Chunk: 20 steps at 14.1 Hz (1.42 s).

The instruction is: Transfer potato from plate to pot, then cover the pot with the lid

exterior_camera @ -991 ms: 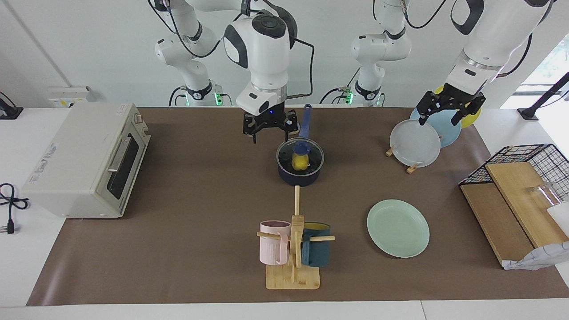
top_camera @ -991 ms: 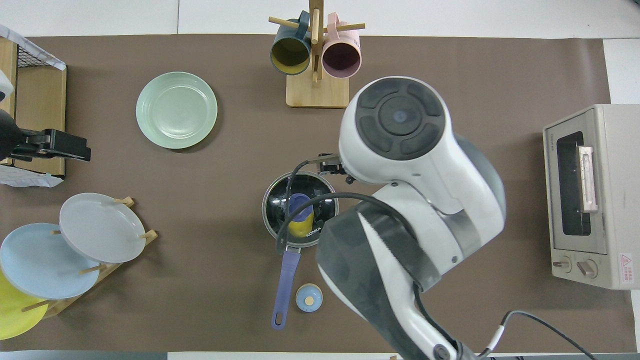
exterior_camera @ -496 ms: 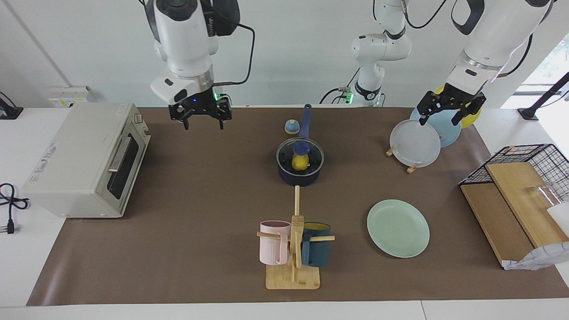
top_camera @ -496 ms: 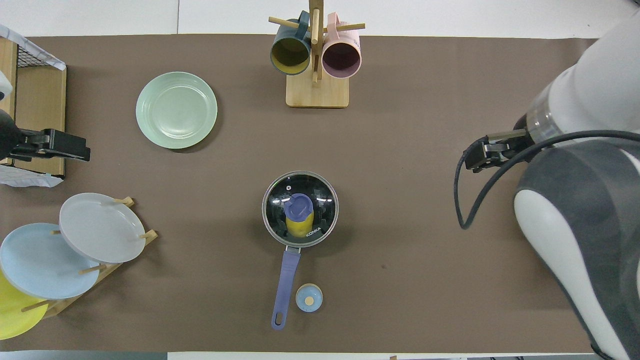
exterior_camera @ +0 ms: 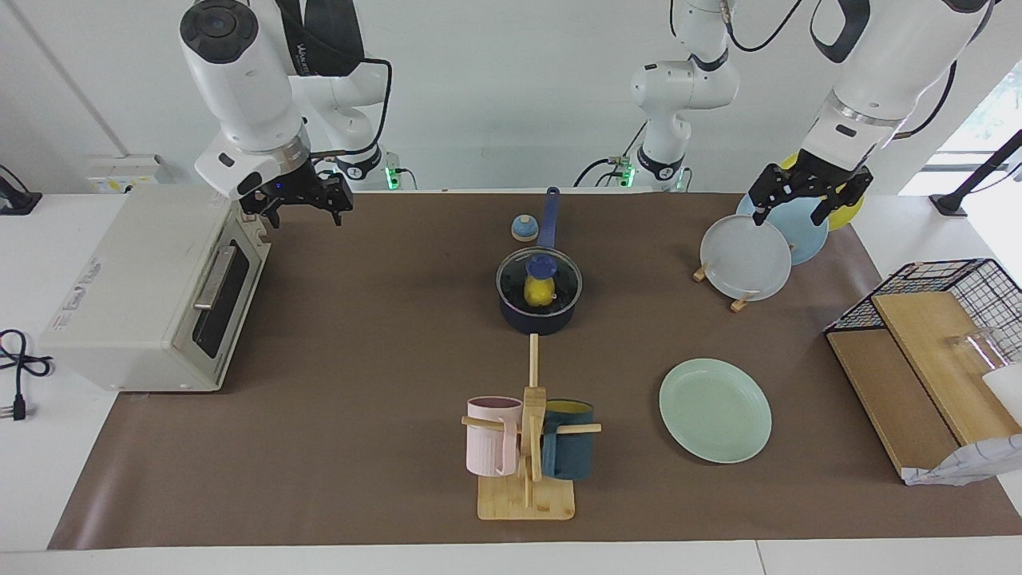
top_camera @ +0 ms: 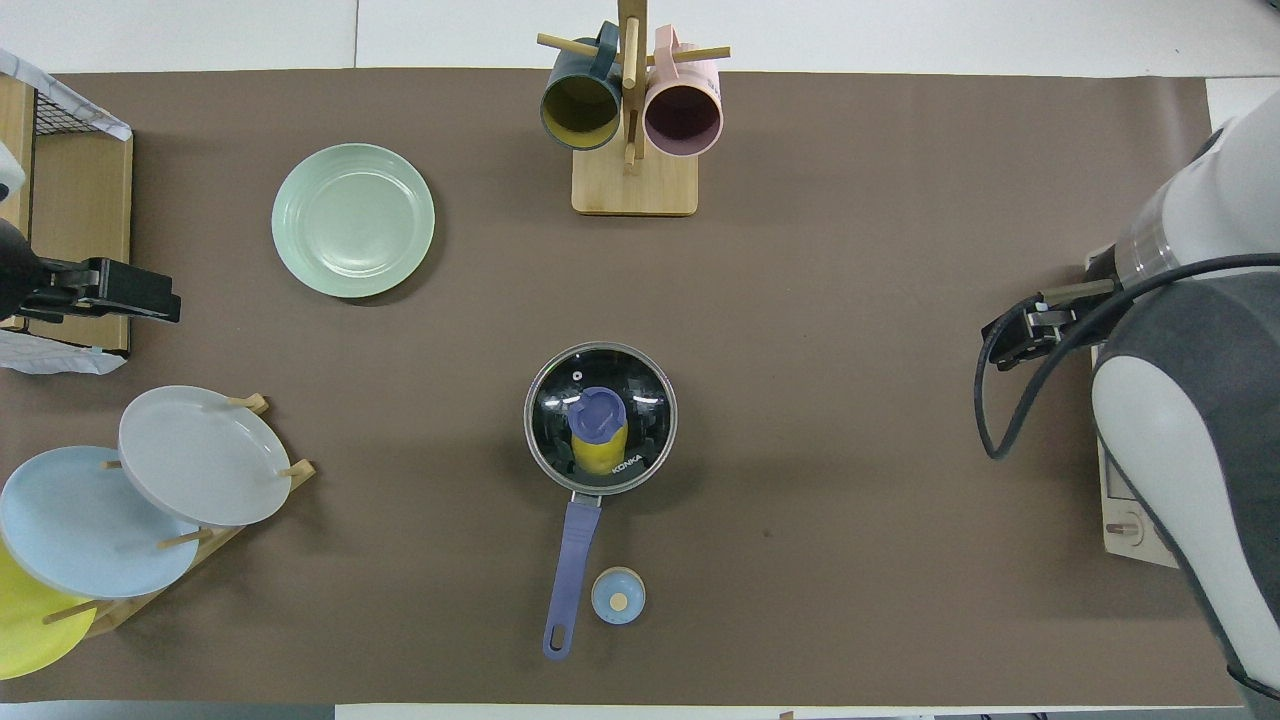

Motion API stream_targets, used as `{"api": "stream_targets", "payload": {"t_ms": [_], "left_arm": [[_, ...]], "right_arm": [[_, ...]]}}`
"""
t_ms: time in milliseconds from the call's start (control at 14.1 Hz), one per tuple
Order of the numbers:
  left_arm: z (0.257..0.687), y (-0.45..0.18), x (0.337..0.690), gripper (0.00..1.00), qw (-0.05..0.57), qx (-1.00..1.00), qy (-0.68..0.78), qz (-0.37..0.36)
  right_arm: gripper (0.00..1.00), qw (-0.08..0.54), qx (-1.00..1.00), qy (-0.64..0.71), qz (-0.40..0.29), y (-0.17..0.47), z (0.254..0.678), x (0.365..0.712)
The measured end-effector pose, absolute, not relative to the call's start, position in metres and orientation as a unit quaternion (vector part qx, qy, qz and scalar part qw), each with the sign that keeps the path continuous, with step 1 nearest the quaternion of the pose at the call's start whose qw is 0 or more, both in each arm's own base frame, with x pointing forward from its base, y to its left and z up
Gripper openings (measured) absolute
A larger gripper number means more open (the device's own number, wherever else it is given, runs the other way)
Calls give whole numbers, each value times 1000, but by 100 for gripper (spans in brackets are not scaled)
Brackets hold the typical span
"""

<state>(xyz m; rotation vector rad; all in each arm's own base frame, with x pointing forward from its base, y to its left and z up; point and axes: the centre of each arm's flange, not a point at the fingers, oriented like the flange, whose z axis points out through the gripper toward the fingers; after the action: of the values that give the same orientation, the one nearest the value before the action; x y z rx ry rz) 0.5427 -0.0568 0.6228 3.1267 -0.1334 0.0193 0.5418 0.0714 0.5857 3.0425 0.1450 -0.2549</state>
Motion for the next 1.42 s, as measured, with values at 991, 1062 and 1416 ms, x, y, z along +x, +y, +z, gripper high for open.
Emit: {"api": "stream_targets", "payload": {"t_ms": [991,1062,1416], "left_arm": [[623,-57,543,100,6,999,-43,6],[623,-57,543,100,6,999,-43,6],[623,-57,543,100,6,999,-43,6]], "right_arm": [[100,10,999,-16,-47,4,603,547],[100,9,999,-22,-43,-3,604,548],[100,8,999,-26,-30,-7,606,551]]}}
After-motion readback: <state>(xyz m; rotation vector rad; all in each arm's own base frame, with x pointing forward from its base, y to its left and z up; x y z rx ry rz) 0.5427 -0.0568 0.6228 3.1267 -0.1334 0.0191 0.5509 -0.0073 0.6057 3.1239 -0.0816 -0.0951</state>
